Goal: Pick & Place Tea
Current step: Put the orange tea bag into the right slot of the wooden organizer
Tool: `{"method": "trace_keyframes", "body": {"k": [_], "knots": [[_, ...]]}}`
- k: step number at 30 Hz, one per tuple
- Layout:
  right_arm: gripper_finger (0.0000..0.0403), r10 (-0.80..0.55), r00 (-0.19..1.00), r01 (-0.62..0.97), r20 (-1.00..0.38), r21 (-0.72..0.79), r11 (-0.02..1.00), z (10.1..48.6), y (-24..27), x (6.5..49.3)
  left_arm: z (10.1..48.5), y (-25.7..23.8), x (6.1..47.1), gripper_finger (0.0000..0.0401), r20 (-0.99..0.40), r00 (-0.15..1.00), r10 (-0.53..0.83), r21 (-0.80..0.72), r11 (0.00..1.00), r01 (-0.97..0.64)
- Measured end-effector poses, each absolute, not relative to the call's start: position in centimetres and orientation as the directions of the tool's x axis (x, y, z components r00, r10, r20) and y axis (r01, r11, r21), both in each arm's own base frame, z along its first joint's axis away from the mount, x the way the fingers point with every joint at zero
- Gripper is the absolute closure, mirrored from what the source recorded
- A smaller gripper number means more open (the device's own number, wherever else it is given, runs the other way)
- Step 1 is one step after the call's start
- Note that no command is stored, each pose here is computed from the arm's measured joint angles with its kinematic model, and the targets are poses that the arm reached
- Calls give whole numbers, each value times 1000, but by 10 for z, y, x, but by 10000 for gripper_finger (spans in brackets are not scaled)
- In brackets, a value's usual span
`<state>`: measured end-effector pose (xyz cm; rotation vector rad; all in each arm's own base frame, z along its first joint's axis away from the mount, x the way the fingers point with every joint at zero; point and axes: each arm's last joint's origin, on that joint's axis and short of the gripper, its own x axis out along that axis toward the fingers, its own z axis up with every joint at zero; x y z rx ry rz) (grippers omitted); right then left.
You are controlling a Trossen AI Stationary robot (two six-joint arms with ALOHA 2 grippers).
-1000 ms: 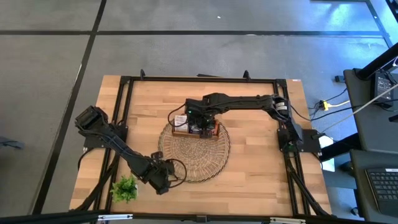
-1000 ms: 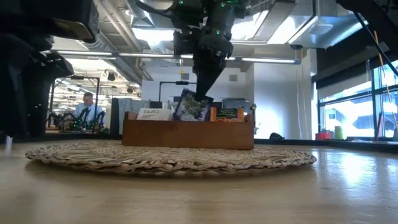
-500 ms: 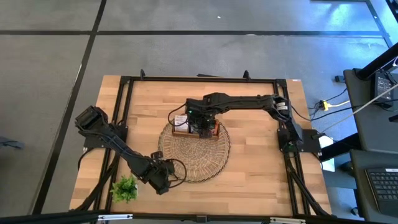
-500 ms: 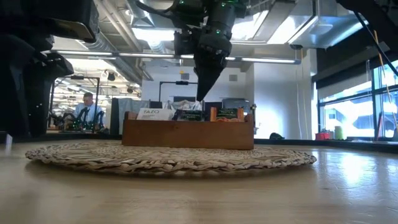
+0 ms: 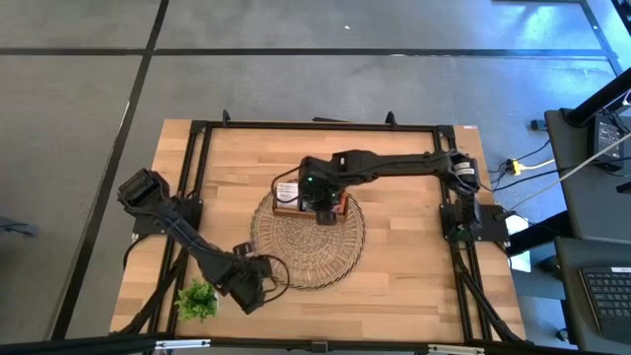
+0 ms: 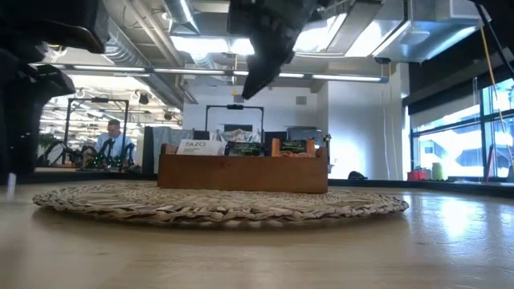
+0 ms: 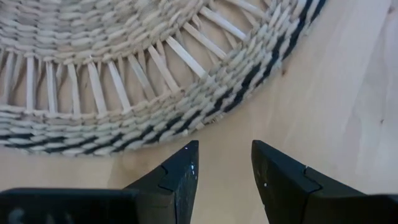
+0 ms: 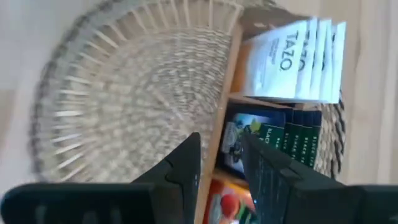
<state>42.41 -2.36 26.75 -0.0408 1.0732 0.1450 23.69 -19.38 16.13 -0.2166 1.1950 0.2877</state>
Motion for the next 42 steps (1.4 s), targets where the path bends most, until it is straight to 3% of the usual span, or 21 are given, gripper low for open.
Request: {"method": "trace_keyframes", "body": {"k": [7, 20, 33, 37, 42], "knots": [[284, 2, 504, -69, -864, -38, 997, 225, -32, 426, 161, -200, 232, 258, -935, 341, 96, -27, 940, -339], [284, -27, 500, -82, -866, -78, 994, 201, -40, 420, 161, -191, 235, 258, -934, 328, 141, 4, 922, -386], [284, -1, 546, -85, -838, -57, 995, 210, -38, 423, 163, -187, 231, 258, -952, 272, 140, 11, 904, -427], [284, 76, 616, -141, -784, -15, 990, 236, -17, 422, 176, -183, 220, 258, -962, 240, 133, -13, 852, -524], [284, 99, 614, -207, -783, -38, 978, 244, 23, 411, 199, -180, 206, 258, -973, 225, 51, -99, 789, -606]]}}
